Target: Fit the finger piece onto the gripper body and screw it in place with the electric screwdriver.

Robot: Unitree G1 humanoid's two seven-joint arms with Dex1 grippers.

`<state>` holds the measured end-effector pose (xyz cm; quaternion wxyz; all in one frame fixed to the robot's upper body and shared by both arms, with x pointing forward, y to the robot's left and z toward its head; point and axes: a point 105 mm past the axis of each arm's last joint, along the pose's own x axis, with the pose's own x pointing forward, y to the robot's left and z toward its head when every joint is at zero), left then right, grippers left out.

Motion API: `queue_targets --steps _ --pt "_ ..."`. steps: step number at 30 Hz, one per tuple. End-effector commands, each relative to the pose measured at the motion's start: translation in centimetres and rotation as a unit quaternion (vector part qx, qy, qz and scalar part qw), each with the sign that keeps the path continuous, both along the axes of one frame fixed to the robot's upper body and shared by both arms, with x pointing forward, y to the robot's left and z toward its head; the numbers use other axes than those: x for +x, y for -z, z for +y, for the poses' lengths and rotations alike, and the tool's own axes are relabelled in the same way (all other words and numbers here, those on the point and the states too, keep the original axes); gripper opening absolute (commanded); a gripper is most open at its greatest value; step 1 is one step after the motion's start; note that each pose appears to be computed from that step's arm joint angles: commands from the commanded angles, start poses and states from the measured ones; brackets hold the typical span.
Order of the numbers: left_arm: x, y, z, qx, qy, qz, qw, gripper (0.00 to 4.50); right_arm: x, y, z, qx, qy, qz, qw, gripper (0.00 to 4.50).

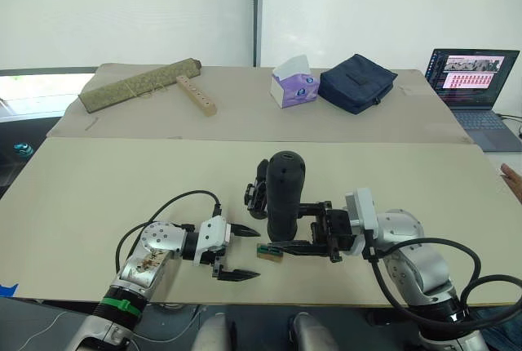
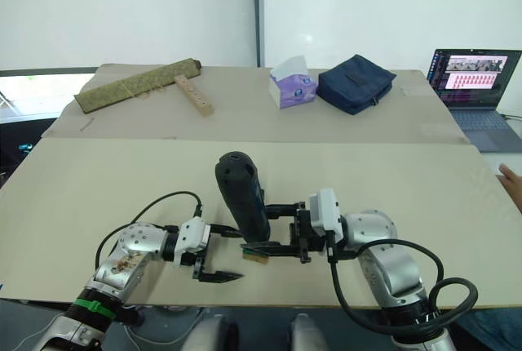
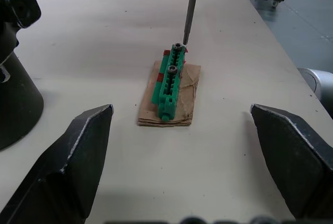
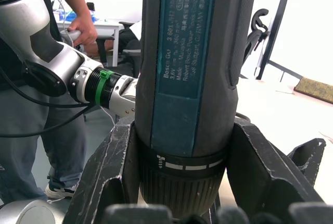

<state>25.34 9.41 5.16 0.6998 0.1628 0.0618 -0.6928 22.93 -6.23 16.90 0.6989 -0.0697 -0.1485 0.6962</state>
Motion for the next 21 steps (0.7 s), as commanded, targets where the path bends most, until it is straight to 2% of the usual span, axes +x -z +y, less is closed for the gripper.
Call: queue_targets --steps 1,21 --pt "-1.57 2.25 -0.33 0.024 0.019 0.046 0.998 4.50 -0.15 -1.36 -0.14 0.019 -0.001 -0.032 0.999 1.92" --pt "-1.97 2.61 -0.39 0.025 0.023 0.053 0.998 4.50 -0.09 -1.57 -0.11 0.023 0.004 -0.032 0.999 1.92"
